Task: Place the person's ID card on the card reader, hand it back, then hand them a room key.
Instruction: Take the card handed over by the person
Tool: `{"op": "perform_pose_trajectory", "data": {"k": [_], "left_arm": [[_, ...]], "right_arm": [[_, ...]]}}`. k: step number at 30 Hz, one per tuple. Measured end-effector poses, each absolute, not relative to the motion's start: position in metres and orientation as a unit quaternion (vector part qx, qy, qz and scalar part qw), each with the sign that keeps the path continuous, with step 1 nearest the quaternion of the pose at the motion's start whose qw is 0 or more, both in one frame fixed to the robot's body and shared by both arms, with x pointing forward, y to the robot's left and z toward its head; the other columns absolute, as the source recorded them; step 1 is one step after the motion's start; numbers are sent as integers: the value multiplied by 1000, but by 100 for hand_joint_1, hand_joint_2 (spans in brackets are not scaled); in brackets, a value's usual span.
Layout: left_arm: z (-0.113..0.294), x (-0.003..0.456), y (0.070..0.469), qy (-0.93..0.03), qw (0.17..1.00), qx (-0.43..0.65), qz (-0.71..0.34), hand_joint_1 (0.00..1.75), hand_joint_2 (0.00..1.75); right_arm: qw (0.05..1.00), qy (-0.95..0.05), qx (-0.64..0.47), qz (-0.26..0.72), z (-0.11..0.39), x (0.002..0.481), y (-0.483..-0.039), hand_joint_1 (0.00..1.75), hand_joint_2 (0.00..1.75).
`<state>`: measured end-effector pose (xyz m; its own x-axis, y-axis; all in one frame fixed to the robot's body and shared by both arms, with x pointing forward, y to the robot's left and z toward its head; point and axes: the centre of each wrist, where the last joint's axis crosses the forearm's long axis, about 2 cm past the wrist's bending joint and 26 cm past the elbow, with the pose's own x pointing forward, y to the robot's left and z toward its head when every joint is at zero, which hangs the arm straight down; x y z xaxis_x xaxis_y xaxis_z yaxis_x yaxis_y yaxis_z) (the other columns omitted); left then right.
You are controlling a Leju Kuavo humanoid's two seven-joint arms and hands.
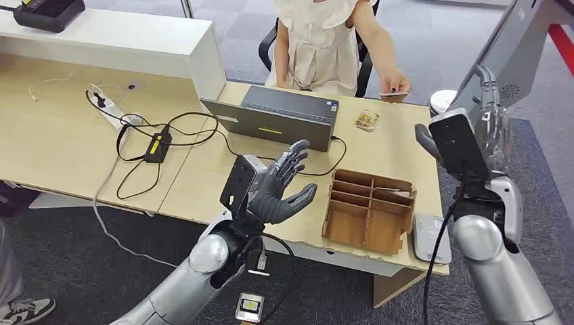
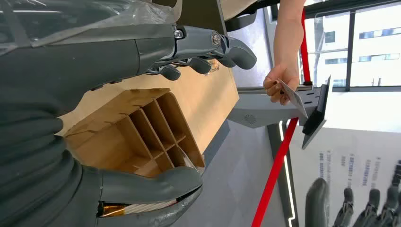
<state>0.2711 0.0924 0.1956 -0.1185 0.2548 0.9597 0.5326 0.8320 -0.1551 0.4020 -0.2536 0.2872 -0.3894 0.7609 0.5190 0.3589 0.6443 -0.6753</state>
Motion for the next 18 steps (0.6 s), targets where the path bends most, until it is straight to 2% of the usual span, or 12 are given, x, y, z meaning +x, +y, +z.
{"op": "perform_pose_trajectory", "data": {"k": [8, 18], "left_arm": [[196, 273, 86, -738, 607, -270, -118, 0, 175], [194, 275, 85, -736, 611, -267, -113, 0, 175]], "right_arm": [[432, -724, -439, 311, 272, 447, -267, 0, 175], [428, -688, -482, 333, 266, 470, -267, 0, 175]]}}
